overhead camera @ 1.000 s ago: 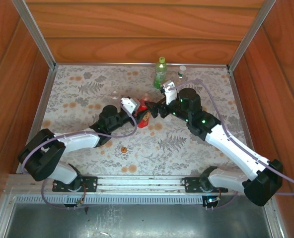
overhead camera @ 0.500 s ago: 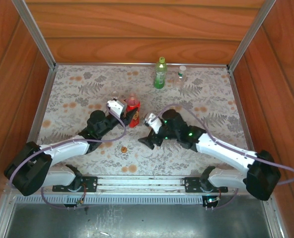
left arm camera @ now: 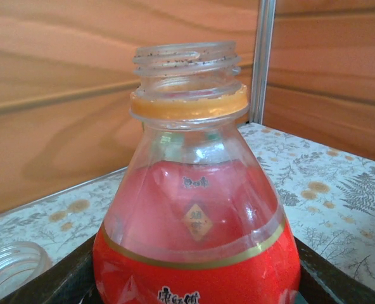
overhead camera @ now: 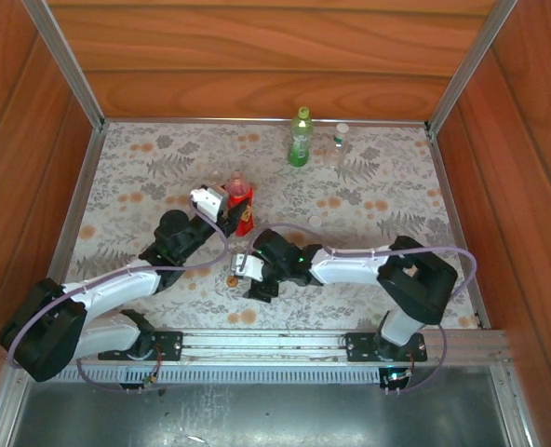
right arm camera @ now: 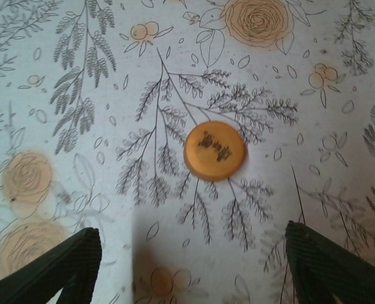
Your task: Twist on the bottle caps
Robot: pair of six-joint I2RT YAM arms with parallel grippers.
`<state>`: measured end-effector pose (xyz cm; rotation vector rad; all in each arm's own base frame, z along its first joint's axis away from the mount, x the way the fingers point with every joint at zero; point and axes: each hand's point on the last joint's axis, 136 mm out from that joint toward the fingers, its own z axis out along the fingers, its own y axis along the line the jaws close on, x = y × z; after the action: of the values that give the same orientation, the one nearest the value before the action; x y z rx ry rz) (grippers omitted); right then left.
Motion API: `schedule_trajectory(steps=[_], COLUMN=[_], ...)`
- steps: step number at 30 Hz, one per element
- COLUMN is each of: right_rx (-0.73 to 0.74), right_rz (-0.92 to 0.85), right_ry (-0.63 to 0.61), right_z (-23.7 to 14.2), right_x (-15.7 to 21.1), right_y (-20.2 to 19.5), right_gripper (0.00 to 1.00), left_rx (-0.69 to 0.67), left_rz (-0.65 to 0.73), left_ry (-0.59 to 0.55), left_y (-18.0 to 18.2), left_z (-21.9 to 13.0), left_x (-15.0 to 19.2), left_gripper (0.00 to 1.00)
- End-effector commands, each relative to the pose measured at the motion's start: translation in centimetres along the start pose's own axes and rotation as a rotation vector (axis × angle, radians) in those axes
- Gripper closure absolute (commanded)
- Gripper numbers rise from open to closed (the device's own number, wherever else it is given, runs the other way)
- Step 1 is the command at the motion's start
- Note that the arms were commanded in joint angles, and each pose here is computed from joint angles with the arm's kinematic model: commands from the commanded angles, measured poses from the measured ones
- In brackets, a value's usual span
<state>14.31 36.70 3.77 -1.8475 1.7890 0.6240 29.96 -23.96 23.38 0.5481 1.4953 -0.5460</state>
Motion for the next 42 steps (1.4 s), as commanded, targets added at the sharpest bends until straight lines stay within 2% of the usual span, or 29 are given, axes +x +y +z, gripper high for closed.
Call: schedule_trajectory(steps=[1,3,12,20,23,32,42], right_rx=[-0.005,-0.013,-0.083,-0.132,-0.130,-0.029,0.160], right_rz=[-0.048,-0.046,-0.034,-0.017,-0.008,0.041,0.207], right_ry=[-0.011,0.003,0.016,0.043,0.049,0.074,0.093], right_z=[1.4,2.1,4.0,4.5,4.6,4.1,1.6], right_x=[-1.1,-1.1,-1.5,-1.1,-0.9,-0.2,2.5], right_y=[-0.5,-0.7,-0.2,0.6,0.7,-0.7,-3.0], right_gripper=[0.34,0.37,0.42,0.51,0.58,0.65,0.63], left_rx=[-0.026,-0.026,-0.012,-0.002,0.004,0.009,0.032], left_rz=[-0.009,-0.009,-0.012,-0.008,-0.005,0.006,0.005], left_ry=[-0.045,-0.043,-0.040,-0.038,-0.038,-0.033,-0.031], left_y=[0.7,0.8,0.6,0.4,0.3,0.2,-0.2], left_z=[0.1,0.1,0.1,0.1,0.0,0.0,0.0], left_x=[-1.8,-1.8,-1.8,-1.6,-1.7,-1.4,-1.4], left_gripper=[0.41,0.41,0.41,0.41,0.41,0.40,0.40])
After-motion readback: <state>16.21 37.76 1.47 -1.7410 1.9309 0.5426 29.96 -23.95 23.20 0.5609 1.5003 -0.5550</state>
